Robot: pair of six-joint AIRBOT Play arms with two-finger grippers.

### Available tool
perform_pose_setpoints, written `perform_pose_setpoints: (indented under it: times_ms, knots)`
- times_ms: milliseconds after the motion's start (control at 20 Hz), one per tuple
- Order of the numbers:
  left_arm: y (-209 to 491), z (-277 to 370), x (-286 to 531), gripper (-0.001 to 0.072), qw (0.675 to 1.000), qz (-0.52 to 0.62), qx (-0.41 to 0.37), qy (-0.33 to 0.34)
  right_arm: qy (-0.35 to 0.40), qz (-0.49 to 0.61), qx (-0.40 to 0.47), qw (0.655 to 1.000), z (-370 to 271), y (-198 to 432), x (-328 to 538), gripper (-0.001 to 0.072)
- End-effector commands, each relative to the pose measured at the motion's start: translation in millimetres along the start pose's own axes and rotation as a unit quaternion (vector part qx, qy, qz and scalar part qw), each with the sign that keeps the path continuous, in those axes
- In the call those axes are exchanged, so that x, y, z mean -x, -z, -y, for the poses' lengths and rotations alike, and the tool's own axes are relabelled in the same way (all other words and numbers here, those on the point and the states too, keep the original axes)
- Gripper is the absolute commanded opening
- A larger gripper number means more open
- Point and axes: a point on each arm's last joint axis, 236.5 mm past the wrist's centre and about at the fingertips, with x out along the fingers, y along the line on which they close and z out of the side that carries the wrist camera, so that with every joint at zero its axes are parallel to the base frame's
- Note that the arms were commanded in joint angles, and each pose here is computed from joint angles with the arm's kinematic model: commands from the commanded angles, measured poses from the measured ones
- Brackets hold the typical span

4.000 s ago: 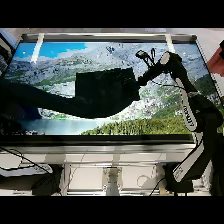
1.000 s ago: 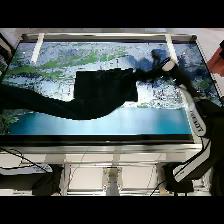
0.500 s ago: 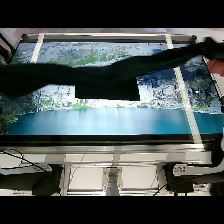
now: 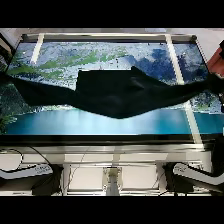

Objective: Fold the clothes and pants, and hang the long-sleeved shirts on hangers.

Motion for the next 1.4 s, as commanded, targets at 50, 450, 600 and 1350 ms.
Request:
perform_pose_setpoints:
  times_ms: [50, 450, 600, 1350]
  knots:
    - [93, -58, -26, 0.002, 0.985, -0.134, 0.053, -0.09, 0.101, -0.111, 0.001, 0.989, 64, 85, -37, 0.0039]
    - [78, -84, -28, 0.0021, 0.986, -0.104, -0.016, -0.132, 0.166, -0.06, -0.079, 0.981, 143, 85, -20, 0.0039]
    - [76, -87, -26, 0.0021, 0.984, -0.105, -0.045, -0.134, 0.165, -0.011, -0.124, 0.978, 167, 78, -9, 0.004]
    - [48, -125, -72, 0.002, 0.975, 0.018, 0.091, -0.2, -0.027, 0.048, -0.148, 0.987, 87, -11, -69, 0.0038]
